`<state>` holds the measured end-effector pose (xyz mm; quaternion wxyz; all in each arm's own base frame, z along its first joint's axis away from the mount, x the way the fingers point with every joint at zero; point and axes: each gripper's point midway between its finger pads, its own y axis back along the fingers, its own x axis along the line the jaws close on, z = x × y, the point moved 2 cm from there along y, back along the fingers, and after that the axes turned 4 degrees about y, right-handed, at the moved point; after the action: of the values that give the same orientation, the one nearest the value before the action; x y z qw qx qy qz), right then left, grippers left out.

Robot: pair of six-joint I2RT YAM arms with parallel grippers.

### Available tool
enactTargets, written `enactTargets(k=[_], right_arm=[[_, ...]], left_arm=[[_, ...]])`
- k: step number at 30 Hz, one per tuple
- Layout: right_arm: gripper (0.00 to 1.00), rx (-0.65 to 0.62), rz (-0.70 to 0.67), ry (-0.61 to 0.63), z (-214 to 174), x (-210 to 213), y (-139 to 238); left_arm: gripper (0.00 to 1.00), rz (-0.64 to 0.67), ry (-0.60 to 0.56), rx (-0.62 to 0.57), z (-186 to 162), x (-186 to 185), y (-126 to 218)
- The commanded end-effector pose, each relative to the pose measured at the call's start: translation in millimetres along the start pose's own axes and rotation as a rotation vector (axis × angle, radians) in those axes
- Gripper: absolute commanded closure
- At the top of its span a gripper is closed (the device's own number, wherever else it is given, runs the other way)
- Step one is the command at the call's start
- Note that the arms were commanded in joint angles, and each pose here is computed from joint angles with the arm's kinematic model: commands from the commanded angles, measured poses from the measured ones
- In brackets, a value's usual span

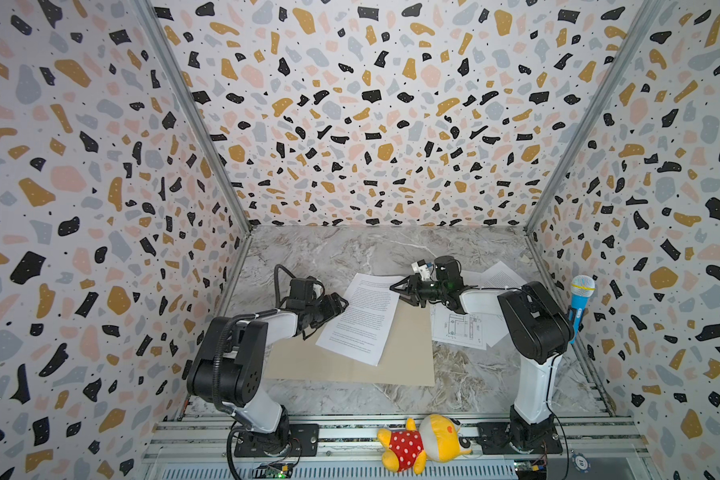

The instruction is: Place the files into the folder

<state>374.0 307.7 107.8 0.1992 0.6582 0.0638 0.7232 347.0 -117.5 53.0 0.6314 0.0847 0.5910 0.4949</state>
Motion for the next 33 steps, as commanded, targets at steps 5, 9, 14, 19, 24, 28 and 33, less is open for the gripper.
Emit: enactTargets(k=[5, 9, 14, 19, 24, 28, 33], right_arm=[[0.56, 0.005, -0.043, 0.033, -15, 2, -9], [0.53, 0.014, -0.074, 0.026, -20, -7, -14], [0.59, 0.025, -0.099, 0.021, -26, -8, -15], [0.86, 0.028, -0.126, 0.028, -24, -7, -17], [1.00, 0.056, -0.161, 0.097, -8, 0, -24], [1.00, 0.066, -0.169, 0.185, 10, 8, -30], [1.00, 0.067, -0.126, 0.323, 32, 26, -42]], left_arm=[[0.20, 0.107, 0.124, 0.084, -36, 34, -2], [0.20, 0.094, 0.138, 0.084, -39, 33, -2], [0.21, 0.099, 0.152, 0.073, -40, 35, 1], [0.21, 0.086, 0.150, 0.066, -40, 32, 4], [0.20, 0.096, 0.111, 0.066, -37, 28, 9], [0.15, 0.102, 0.070, 0.044, -20, 21, 20], [0.05, 0.182, 0.017, -0.030, 19, 29, 55]])
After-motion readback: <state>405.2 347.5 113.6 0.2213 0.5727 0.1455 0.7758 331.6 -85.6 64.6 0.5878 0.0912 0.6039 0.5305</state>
